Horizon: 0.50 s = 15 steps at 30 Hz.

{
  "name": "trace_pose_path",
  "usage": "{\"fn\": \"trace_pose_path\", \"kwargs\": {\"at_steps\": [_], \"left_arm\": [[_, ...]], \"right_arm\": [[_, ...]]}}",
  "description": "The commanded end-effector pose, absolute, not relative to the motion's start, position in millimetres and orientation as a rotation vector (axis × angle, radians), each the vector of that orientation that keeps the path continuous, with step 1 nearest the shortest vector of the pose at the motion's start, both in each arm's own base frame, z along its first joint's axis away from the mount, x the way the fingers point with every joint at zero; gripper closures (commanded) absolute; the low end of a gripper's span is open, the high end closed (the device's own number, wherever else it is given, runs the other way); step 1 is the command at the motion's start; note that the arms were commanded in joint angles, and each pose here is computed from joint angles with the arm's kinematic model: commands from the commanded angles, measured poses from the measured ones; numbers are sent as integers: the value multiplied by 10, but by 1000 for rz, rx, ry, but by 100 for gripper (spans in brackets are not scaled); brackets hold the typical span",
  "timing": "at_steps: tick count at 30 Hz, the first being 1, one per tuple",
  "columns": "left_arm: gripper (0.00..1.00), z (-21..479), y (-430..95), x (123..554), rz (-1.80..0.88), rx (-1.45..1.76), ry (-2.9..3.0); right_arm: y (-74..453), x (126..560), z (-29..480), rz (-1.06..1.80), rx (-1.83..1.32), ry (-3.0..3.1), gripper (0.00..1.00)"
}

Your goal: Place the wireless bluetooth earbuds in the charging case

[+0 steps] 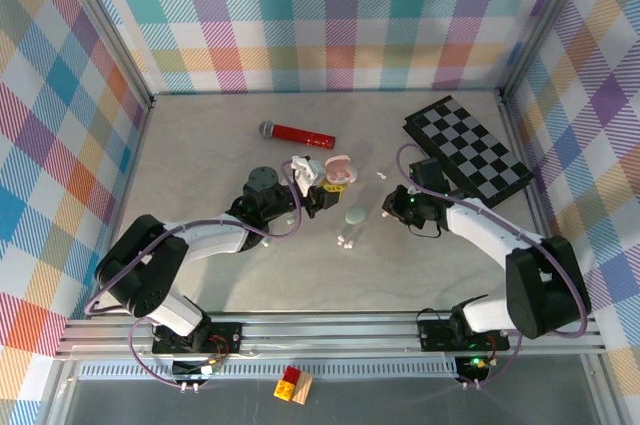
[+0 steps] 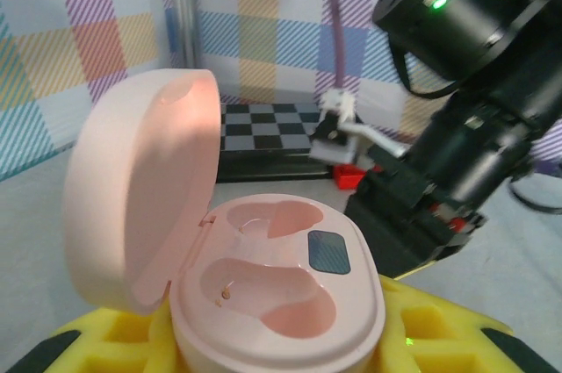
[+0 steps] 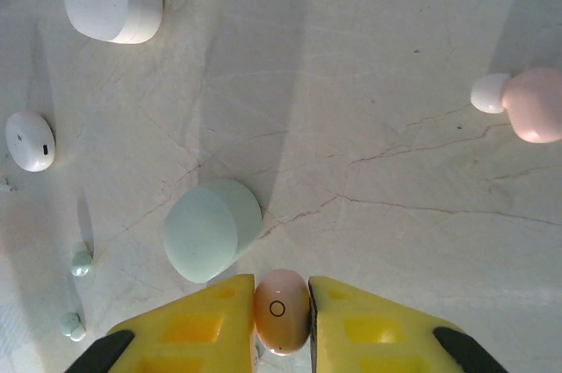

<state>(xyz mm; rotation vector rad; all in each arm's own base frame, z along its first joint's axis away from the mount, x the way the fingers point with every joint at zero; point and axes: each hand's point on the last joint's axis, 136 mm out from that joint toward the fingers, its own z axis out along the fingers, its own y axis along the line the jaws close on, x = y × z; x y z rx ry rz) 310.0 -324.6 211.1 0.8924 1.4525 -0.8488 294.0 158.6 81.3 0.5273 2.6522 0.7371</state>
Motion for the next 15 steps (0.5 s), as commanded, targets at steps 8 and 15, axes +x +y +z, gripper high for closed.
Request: {"fn": "trace_pose_path", "kwargs": {"at_steps": [8,15], "left_arm": [[67,2105,-3247,3304,-735,870,1415],[67,2045,-3305,3295,-717,899,1414]], "right_arm": [[1764,2925,1400,719,323,2568,79],[2040,2893,1913,810,165,2471,79]]}}
